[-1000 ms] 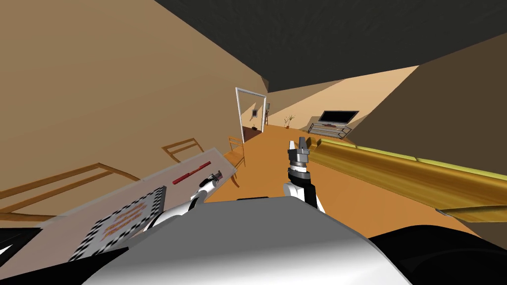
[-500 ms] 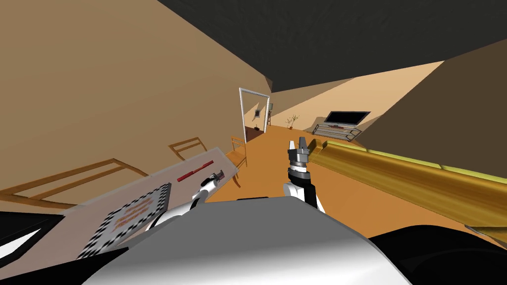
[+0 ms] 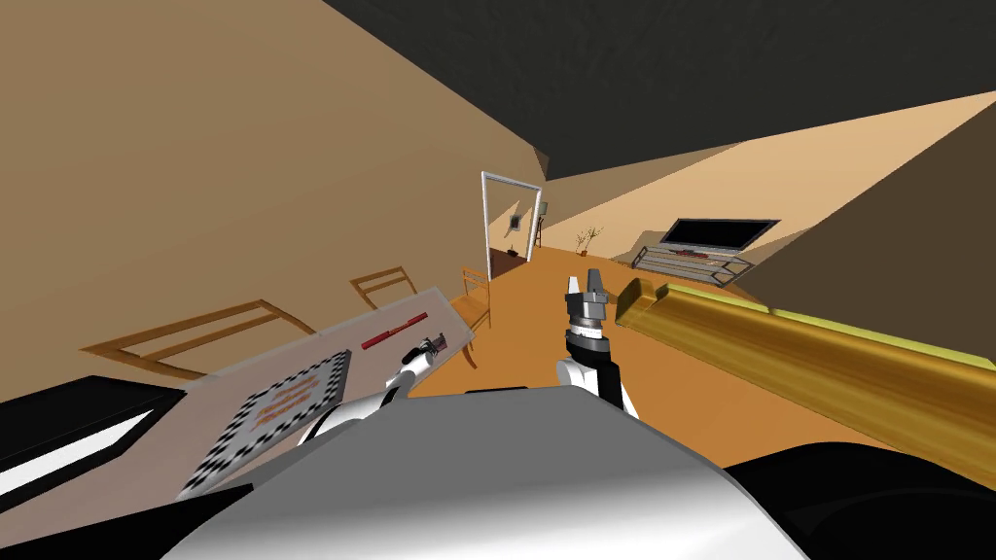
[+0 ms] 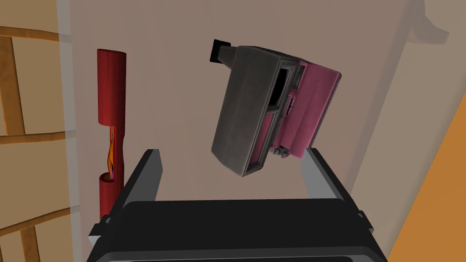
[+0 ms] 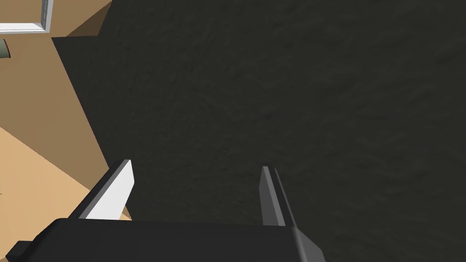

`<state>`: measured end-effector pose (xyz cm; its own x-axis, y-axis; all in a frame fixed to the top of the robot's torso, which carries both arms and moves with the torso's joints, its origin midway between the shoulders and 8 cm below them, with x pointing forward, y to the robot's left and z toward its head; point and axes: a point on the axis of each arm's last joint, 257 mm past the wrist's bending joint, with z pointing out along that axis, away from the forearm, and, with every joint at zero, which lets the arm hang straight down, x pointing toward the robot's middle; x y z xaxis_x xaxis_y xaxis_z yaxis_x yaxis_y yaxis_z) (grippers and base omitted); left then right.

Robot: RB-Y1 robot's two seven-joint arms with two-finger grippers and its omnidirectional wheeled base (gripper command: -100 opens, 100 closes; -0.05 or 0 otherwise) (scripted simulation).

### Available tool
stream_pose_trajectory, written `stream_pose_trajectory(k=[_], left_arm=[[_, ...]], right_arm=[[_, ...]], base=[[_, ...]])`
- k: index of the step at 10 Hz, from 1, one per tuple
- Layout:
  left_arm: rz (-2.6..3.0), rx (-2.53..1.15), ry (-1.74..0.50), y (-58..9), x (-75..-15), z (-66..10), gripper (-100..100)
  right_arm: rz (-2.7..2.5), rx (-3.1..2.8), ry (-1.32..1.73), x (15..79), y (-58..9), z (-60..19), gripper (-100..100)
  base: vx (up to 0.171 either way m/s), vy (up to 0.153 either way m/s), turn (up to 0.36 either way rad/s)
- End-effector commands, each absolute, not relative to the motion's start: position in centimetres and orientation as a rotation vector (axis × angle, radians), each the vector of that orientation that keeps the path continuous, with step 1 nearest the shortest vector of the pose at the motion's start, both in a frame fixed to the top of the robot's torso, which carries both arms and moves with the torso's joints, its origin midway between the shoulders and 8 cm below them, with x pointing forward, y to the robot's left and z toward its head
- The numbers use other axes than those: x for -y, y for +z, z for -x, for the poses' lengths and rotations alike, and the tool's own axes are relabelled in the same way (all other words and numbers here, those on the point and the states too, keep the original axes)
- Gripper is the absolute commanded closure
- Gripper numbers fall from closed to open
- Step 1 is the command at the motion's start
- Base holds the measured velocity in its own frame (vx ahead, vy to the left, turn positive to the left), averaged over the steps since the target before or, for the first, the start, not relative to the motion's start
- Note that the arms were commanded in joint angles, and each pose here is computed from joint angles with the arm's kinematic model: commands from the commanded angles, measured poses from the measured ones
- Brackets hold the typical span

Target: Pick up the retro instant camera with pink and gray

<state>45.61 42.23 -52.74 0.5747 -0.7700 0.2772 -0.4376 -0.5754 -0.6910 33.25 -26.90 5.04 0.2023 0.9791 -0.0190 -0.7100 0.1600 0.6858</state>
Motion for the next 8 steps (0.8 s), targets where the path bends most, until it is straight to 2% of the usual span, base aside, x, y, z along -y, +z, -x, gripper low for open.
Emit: stream_pose_trajectory(k=[1, 3, 8], left_arm=[[2.235, -1.023, -0.782, -53.3, -40.1, -45.7, -100], [2.232, -1.032, -0.781, -53.3, -39.9, -45.7, -100], [2.190, -1.161, -0.833, -53.6, -34.5, -46.9, -100]], right_arm=[[-0.619, -0.530, 1.290, 26.9, 5.0, -33.3, 0], [-0.619, -0.530, 1.290, 26.9, 5.0, -33.2, 0], [-0.619, -0.530, 1.290, 26.9, 5.0, -33.3, 0]], base=[[0.036, 0.003, 0.206], [0.038, 0.000, 0.103], [0.060, 0.003, 0.211]])
